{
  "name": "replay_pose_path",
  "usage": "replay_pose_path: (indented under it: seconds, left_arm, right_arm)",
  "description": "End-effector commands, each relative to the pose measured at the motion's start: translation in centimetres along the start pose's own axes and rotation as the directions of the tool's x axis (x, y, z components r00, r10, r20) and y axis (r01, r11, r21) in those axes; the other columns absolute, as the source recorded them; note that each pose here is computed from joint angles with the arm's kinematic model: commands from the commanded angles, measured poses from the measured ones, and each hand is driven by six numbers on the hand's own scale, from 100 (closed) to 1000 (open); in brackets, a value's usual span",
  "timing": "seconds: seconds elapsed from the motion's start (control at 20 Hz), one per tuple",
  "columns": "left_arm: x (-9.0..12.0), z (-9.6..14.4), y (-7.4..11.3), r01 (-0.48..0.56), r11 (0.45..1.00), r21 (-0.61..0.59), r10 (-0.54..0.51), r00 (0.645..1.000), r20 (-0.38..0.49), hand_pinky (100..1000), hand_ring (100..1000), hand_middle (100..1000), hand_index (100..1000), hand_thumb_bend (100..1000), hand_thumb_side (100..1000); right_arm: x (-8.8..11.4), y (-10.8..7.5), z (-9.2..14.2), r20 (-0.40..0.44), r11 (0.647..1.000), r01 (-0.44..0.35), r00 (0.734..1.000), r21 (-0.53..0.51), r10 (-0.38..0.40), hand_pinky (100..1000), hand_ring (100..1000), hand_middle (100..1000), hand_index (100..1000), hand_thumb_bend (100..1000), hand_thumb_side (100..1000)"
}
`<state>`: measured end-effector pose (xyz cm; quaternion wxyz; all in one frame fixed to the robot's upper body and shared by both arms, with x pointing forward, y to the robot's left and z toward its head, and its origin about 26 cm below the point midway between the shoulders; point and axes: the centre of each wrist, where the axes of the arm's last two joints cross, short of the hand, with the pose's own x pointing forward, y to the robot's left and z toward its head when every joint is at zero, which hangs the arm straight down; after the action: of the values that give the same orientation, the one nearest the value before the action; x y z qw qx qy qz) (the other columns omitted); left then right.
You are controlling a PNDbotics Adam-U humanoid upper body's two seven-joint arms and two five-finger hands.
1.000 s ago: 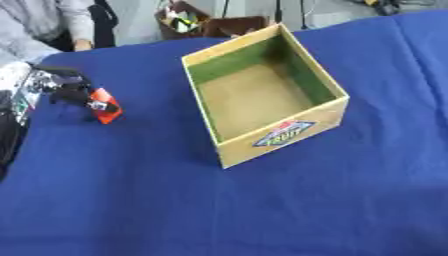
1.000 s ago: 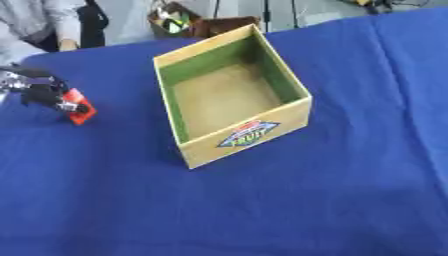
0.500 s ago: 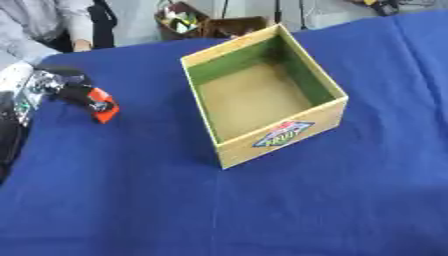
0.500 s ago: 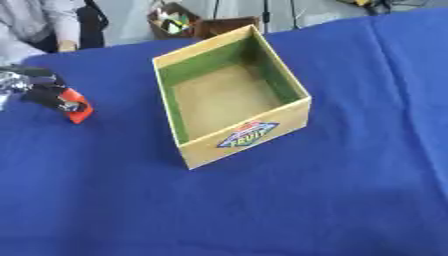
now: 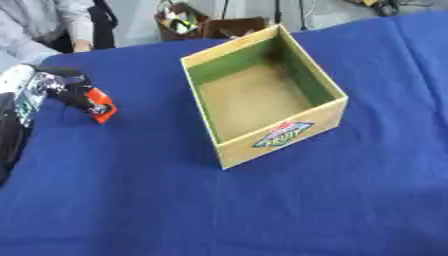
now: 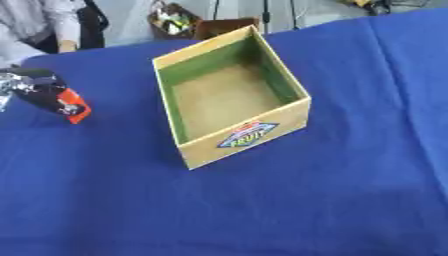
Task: Pick up objects on the table and place them in the box.
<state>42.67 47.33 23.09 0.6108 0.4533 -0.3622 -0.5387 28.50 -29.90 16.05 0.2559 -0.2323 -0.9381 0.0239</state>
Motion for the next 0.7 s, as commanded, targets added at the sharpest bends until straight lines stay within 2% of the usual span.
replay_pose_path:
  seconds: [0.05, 0.2, 0.25, 0.4, 0.7]
  left_arm:
    - [-0.8, 0.6, 0.9, -0.016, 0.999, 0.034, 0.016, 1.000, -0.016, 100, 378, 396, 423, 100, 484]
    - [-0.8, 0.6, 0.9, -0.022, 0.999, 0.037, 0.022, 1.000, -0.016, 100, 378, 396, 423, 100, 484]
    - [-0.8, 0.9, 1.6, -0.030, 0.998, 0.063, 0.031, 0.999, -0.014, 100, 323, 329, 354, 100, 272]
    - [-0.3, 1.7, 3.5, -0.052, 0.985, 0.164, 0.050, 0.999, 0.016, 100, 311, 311, 339, 100, 257]
    - [1.4, 3.3, 6.7, -0.092, 0.951, 0.295, 0.062, 0.992, 0.108, 100, 293, 293, 326, 100, 257]
  right_arm:
    - [0.5, -0.2, -0.5, 0.030, 1.000, -0.005, 1.000, -0.007, 0.005, 567, 406, 384, 588, 100, 641]
    - [0.5, -0.2, -0.5, 0.029, 1.000, -0.005, 1.000, -0.008, 0.005, 567, 406, 384, 588, 100, 641]
    - [0.5, -0.3, -0.5, 0.025, 1.000, -0.008, 1.000, -0.006, 0.008, 568, 406, 384, 586, 100, 640]
    - [0.5, -0.4, -0.4, 0.017, 1.000, -0.014, 1.000, -0.006, 0.014, 567, 406, 384, 586, 100, 640]
    - [0.4, -0.6, -0.3, 0.011, 1.000, -0.015, 1.000, -0.004, 0.015, 567, 407, 385, 586, 100, 641]
